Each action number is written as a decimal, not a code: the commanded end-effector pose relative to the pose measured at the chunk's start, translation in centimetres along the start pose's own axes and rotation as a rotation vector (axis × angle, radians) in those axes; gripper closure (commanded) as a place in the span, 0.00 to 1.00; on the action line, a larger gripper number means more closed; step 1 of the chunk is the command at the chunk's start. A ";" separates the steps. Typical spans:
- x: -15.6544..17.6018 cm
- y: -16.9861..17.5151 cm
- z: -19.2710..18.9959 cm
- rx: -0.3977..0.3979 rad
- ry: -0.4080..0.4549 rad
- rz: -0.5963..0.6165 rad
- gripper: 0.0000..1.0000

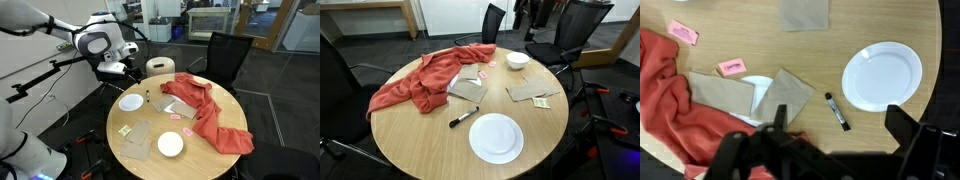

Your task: Place the black marker in the white bowl

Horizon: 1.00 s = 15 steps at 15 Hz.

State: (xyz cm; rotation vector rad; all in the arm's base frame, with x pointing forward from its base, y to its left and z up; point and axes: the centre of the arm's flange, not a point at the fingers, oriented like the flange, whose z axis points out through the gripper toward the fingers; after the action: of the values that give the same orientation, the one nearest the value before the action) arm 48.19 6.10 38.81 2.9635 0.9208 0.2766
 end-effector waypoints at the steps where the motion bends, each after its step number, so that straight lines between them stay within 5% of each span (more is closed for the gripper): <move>1: 3.1 -0.6 1.5 0.009 0.071 -0.062 0.00; 15: 5.3 -0.8 4.1 0.015 0.056 -0.136 0.00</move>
State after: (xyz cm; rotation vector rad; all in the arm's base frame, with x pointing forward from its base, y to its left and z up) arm 50.42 9.04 36.85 2.9373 1.0364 0.3461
